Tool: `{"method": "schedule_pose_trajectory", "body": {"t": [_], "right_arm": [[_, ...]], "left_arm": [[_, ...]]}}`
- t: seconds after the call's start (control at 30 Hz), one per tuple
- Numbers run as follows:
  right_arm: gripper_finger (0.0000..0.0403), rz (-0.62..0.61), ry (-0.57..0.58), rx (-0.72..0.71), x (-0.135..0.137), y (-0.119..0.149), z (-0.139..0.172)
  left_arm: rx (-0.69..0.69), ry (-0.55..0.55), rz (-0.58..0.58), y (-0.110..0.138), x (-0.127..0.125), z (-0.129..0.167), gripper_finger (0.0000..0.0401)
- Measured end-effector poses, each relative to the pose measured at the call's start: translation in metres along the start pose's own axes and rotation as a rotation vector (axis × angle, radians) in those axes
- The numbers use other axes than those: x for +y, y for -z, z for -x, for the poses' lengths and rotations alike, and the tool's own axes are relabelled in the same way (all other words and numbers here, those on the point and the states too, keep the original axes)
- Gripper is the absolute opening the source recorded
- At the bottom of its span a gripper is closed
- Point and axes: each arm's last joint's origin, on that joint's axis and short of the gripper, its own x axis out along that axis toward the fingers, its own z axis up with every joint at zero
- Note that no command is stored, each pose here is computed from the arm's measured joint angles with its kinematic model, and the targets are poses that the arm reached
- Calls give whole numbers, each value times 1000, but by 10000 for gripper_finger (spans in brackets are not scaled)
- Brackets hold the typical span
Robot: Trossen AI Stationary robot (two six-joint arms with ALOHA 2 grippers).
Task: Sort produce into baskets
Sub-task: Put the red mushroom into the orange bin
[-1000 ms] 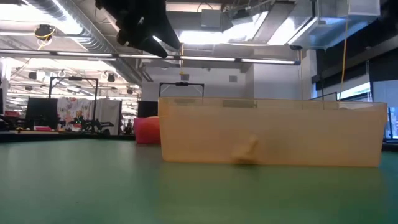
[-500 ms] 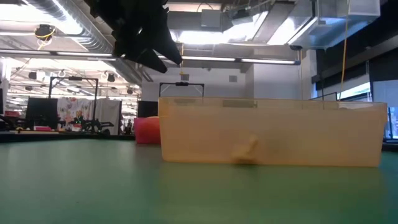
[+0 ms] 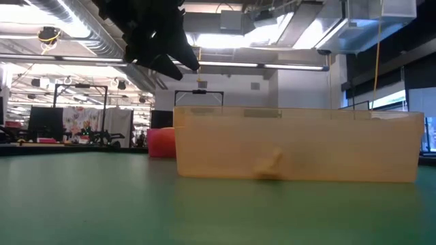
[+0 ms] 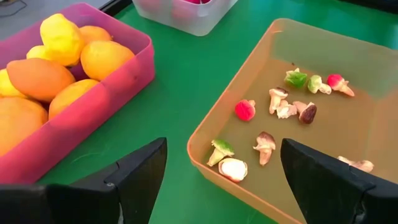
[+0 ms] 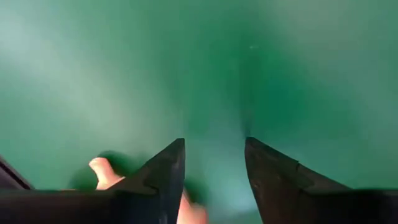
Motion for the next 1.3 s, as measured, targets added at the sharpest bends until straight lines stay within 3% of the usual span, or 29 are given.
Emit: {"method": "schedule_pose_trajectory", "body": {"t": [0.3,0.47,0.73,1.3], "right_arm": [[146,48,-18,12,4,0,-3],[144,79,-39,68,12,3,17],[144,46,-212,110,34,6,28],[144,-23,-109,204,39,4,-5]], "left_arm": [[0,-1,-6,0,0,0,309],[0,-3,-5,0,1,-1,309],[0,-6,-3,-1,2,-1,309],[2,-8,-18,-1,2,-1,308]]}}
